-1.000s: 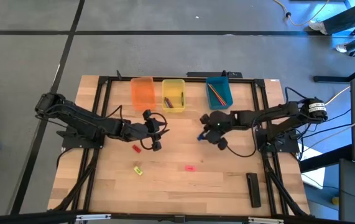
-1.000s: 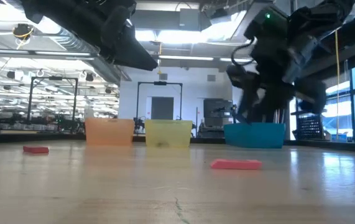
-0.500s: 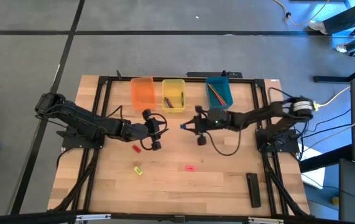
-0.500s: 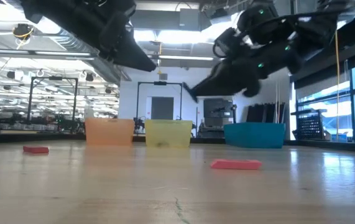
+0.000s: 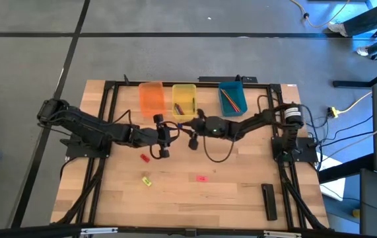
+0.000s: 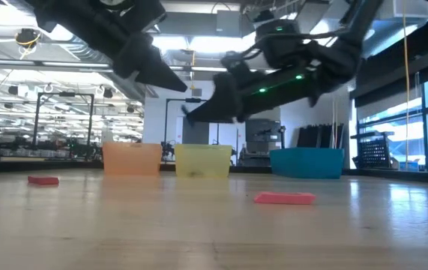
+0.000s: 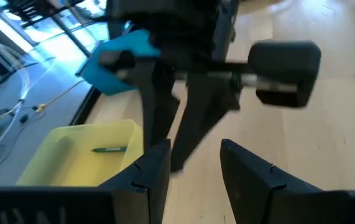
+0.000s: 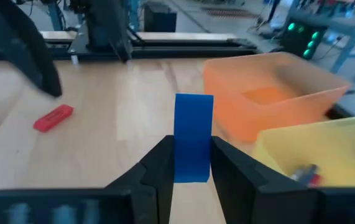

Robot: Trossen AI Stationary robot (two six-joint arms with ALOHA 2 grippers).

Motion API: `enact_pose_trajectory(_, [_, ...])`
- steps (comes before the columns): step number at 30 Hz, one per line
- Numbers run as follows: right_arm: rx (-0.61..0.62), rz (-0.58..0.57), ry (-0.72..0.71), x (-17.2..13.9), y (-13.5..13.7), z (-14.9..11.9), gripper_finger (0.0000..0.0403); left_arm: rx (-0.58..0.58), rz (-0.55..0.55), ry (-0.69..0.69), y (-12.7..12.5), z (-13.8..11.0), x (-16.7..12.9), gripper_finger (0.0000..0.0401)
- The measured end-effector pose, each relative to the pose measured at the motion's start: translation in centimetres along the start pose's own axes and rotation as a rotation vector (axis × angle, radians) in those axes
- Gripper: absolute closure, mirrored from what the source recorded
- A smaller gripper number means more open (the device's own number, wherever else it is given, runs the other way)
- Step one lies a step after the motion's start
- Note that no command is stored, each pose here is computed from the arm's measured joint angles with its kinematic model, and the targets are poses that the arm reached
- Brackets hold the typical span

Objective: Sort crayons/erasers/pens/pencils in bins
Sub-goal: Put the blue eraser into the orange bin

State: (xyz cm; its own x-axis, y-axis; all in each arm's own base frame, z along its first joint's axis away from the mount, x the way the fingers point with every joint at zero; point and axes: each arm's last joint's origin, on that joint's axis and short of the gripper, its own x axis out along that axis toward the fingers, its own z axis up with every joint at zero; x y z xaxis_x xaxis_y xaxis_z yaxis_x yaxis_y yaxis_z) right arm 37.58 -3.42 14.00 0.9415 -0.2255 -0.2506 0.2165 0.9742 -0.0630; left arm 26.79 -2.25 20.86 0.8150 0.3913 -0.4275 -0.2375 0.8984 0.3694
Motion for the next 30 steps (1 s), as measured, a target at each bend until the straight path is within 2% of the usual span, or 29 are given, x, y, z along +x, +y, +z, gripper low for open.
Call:
enact_pose_trajectory(5, [0.001, 0.031, 0.054, 2.8, 0.5, 0.5, 0.0299, 0.005, -0.025, 0.015, 0.9, -0.3, 0.5, 0.0268])
enact_pose_trajectory(11, [-0.117, -0.012, 0.035, 5.3, 0.7, 2.0, 0.0299, -0.022, 0.023, 0.094, 2.3, -0.7, -0.8, 0.0268])
enact_pose_trajectory(16, [-0.133, -0.103, 0.019, 7.2, 0.1, 3.9, 0.0299, -0.104, 0.113, 0.134, 4.0, -0.8, -3.7, 0.0268])
enact_pose_trajectory(24, [0.016, -0.151, 0.218, 12.1, -3.9, 7.4, 0.0299, -0.265, 0.323, 0.172, 6.4, -1.8, -8.0, 0.0268])
enact_pose_trajectory(26, [0.013, -0.151, 0.247, 13.0, -4.2, 7.9, 0.0299, -0.307, 0.365, 0.168, 6.8, -2.0, -8.6, 0.0268])
enact_pose_trajectory(30, [-0.058, -0.104, 0.265, 14.3, -4.1, 8.2, 0.0299, -0.352, 0.376, 0.172, 7.2, -2.3, -9.3, 0.0268])
